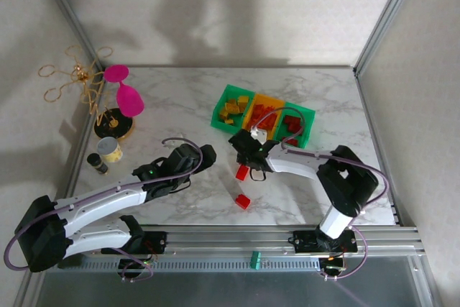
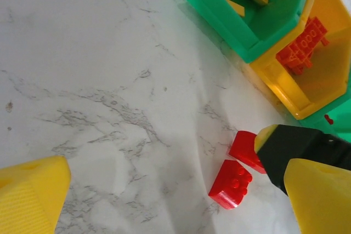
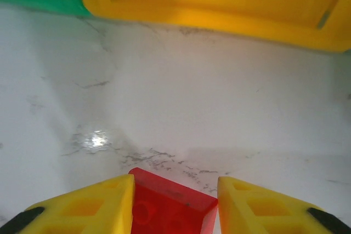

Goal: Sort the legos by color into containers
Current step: Pick up the lego from the center of the table, then place the lego in the container.

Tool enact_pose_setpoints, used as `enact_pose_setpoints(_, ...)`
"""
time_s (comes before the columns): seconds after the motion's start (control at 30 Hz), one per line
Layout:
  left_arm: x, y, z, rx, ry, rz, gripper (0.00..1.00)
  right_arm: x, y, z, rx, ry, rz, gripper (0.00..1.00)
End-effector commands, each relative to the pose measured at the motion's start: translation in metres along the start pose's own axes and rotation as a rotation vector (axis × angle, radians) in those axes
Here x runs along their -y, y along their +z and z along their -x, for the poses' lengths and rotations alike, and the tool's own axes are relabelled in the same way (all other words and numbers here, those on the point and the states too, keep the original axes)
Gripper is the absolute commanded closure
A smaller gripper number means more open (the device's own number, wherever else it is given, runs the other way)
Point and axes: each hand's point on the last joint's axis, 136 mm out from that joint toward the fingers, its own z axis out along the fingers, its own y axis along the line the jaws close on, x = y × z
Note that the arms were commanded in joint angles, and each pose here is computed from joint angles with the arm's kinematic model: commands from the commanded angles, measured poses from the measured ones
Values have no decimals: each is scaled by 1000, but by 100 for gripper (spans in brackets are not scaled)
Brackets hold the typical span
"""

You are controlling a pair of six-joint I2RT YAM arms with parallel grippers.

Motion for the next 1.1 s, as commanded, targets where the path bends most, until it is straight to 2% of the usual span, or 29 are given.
enact_pose_setpoints(0.0, 19, -5, 11, 12, -12, -42, 0, 9, -25, 24, 71, -10, -19, 58)
enact_pose_setpoints(0.33, 39, -1, 6, -20, 4, -86, 0, 51, -46, 67, 143, 37, -48, 59)
enact_pose_setpoints(0.5, 45, -1, 5, -26, 14, -96, 0, 90, -60, 114, 229, 124, -46, 59)
enact_pose_setpoints(0.67, 53, 2, 5, -30, 22, -112, 0, 127, -51, 154, 262, 193, -72, 59)
enact_pose_setpoints(0.73, 58, 3, 4, -35, 23, -124, 0, 134, -42, 163, 256, 202, -75, 56)
enact_pose_setpoints(0.87, 68, 8, 1, -47, 39, -138, 0, 139, -22, 172, 240, 191, -94, 43)
enact_pose_setpoints(0.93, 73, 9, 1, -53, 47, -143, 0, 130, -18, 176, 219, 164, -55, 38)
enact_pose_setpoints(1.07, 80, 8, 0, -60, 60, -164, 0, 121, -25, 177, 211, 118, -15, 34)
